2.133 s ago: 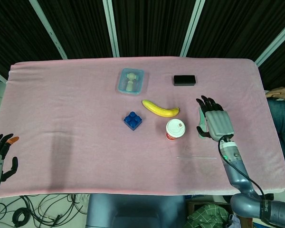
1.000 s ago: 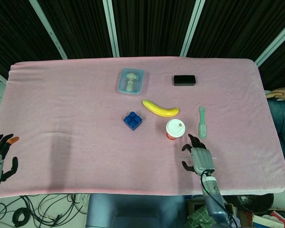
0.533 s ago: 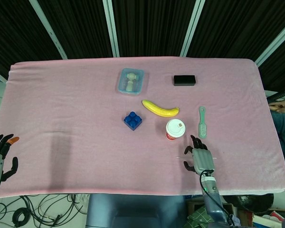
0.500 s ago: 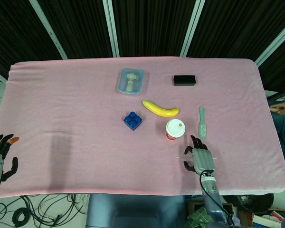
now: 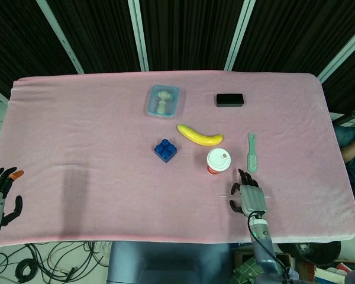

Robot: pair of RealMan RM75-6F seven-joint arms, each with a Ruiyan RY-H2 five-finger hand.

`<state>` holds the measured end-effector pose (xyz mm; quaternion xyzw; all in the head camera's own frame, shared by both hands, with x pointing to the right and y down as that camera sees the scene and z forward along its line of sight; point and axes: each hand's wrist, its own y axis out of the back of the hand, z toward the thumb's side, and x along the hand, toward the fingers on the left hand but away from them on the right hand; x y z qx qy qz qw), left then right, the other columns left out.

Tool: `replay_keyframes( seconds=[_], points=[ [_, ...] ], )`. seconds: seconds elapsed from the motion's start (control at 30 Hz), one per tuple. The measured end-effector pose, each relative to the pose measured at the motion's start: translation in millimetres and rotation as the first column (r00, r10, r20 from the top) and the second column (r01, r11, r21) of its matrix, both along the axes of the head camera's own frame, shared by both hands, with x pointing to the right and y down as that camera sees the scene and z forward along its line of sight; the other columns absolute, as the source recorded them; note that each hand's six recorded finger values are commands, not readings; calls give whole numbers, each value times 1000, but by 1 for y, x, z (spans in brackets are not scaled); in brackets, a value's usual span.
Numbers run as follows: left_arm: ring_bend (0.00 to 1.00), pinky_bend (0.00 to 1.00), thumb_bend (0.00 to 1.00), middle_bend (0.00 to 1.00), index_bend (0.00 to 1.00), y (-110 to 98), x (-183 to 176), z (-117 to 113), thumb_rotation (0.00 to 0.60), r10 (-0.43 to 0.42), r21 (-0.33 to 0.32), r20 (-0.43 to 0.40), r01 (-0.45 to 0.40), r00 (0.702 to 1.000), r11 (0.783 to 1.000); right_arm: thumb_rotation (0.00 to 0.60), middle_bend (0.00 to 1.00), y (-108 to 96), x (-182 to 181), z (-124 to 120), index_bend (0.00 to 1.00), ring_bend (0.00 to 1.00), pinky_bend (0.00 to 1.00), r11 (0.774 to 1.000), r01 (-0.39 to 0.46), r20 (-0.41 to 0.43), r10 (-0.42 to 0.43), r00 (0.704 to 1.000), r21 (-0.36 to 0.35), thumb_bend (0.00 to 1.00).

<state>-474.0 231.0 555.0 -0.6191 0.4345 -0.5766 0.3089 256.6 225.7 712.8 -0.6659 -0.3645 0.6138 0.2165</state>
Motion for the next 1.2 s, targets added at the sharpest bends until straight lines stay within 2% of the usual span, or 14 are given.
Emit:
replay_keyframes(
  seconds=[0.87, 1.2],
  points=[
    [23, 3, 581, 106, 190, 0, 0, 0, 600, 0, -3, 3, 0, 1000, 1000, 600, 0, 0, -1, 6, 570, 0, 156, 1000, -4, 4, 5, 1000, -14, 273],
    [23, 4, 581, 105, 190, 0, 0, 0, 600, -1, -3, 1, 1, 1000, 1000, 600, 0, -4, -2, -1, 570, 0, 156, 1000, -9, 23, 9, 1000, -6, 274]
  ],
)
